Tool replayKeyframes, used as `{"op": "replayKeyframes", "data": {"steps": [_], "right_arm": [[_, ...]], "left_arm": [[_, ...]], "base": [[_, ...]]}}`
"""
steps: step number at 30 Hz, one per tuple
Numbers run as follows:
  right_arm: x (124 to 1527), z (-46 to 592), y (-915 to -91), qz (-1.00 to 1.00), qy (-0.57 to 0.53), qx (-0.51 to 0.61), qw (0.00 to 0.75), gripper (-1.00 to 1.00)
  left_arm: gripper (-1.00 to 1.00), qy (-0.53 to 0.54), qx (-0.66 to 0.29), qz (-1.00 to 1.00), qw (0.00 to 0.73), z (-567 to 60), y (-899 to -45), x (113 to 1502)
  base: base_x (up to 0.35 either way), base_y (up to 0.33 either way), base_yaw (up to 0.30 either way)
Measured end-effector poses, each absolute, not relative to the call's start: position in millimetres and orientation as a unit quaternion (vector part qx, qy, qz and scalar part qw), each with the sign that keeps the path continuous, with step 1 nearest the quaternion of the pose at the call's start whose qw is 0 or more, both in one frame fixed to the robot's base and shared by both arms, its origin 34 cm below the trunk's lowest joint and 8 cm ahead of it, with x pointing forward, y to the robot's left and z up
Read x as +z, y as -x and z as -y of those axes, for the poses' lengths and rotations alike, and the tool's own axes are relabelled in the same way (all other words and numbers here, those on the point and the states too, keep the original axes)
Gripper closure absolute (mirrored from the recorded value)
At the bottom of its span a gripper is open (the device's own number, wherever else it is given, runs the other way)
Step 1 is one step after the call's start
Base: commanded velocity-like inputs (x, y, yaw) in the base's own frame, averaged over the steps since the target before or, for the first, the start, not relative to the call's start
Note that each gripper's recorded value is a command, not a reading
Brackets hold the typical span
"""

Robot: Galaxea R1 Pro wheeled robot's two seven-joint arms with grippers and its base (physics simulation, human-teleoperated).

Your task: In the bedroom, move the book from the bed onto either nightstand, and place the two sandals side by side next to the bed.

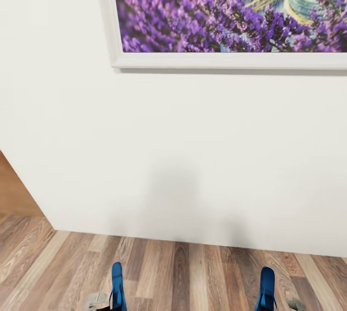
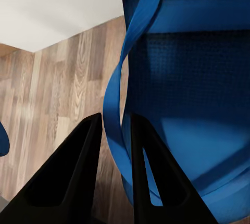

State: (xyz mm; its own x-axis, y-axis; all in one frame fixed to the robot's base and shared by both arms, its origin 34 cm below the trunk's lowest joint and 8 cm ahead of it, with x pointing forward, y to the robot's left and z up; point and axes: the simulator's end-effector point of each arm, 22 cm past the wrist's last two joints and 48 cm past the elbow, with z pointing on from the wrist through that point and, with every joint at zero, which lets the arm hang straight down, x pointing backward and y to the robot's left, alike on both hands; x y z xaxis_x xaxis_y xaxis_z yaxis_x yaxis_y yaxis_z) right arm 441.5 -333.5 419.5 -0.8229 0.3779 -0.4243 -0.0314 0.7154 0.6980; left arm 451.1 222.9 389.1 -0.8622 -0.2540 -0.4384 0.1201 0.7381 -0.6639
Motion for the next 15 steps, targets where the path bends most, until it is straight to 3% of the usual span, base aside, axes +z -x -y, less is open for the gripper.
{"op": "replayKeyframes", "data": {"steps": [15], "right_arm": [[419.4,333.5,-441.5,-0.882,-0.098,0.364,0.281,1.0]], "left_arm": [[1.0,0.038,-0.36,-0.895,0.26,-222.6,-450.9,389.0]], "base": [[0.0,0.0,0.288]]}}
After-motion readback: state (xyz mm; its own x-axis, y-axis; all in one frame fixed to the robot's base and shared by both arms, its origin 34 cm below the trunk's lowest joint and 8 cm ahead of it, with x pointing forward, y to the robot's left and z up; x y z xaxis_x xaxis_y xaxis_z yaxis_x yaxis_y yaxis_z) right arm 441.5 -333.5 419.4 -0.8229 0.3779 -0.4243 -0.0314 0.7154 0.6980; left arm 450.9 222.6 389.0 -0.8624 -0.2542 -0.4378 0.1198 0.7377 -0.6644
